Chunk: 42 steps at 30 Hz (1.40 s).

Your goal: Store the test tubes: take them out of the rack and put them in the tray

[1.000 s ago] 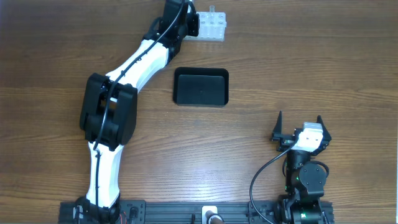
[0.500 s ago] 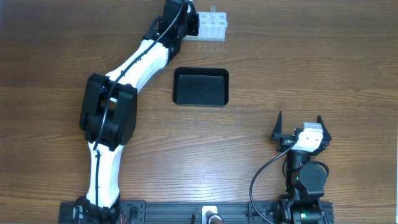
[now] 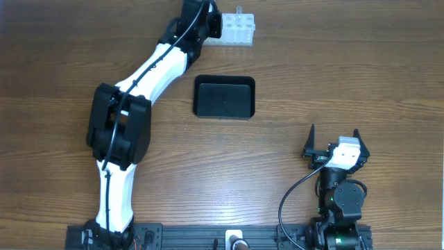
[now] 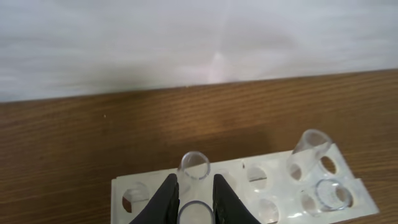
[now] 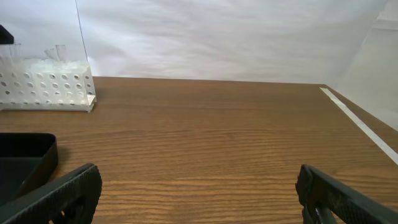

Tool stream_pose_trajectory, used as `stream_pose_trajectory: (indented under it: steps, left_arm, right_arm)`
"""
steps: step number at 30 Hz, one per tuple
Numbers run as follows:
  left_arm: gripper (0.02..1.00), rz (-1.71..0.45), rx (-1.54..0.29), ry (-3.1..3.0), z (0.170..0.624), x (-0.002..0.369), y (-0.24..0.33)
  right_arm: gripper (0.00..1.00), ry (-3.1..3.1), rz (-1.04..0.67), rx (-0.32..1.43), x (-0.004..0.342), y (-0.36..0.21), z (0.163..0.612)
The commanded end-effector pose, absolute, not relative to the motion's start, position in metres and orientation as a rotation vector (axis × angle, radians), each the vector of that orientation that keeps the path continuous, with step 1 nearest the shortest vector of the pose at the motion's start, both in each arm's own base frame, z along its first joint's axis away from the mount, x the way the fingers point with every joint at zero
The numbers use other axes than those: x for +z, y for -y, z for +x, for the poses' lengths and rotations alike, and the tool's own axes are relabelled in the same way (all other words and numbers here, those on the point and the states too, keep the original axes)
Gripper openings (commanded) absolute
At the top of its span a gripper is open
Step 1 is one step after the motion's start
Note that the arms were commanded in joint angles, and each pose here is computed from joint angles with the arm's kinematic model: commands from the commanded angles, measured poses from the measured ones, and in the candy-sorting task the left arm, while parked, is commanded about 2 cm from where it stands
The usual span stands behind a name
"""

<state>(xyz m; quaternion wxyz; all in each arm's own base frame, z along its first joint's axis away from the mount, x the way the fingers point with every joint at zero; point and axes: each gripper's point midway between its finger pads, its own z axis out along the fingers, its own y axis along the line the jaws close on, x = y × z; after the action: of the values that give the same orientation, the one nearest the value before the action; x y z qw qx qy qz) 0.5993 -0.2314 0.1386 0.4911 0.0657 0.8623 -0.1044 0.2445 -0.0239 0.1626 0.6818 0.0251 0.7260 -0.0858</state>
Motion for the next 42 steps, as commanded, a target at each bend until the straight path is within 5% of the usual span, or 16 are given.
stream_pose_trajectory:
  steps: [1,20,33,42]
  left_arm:
    - [0.099,0.141,-0.293,-1.985,0.598,0.203,0.233]
    - [0.062,0.194,-0.345,-2.082,0.527,0.277,0.222]
    - [0.066,0.178,-0.460,-2.556,0.432,0.209,0.235]
    - [0.084,0.161,-0.391,-2.764,0.410,0.159,0.227]
  right_arm:
    - [0.993,-1.629,0.061,-0.193,0.161,0.025,0.244]
    - [0.993,-1.629,0.061,-0.193,0.161,0.025,0.244]
    - [0.991,-1.628,0.061,-0.192,0.161,0.025,0.244]
    - [0.991,-1.629,0.061,-0.193,0.161,0.025,0.244]
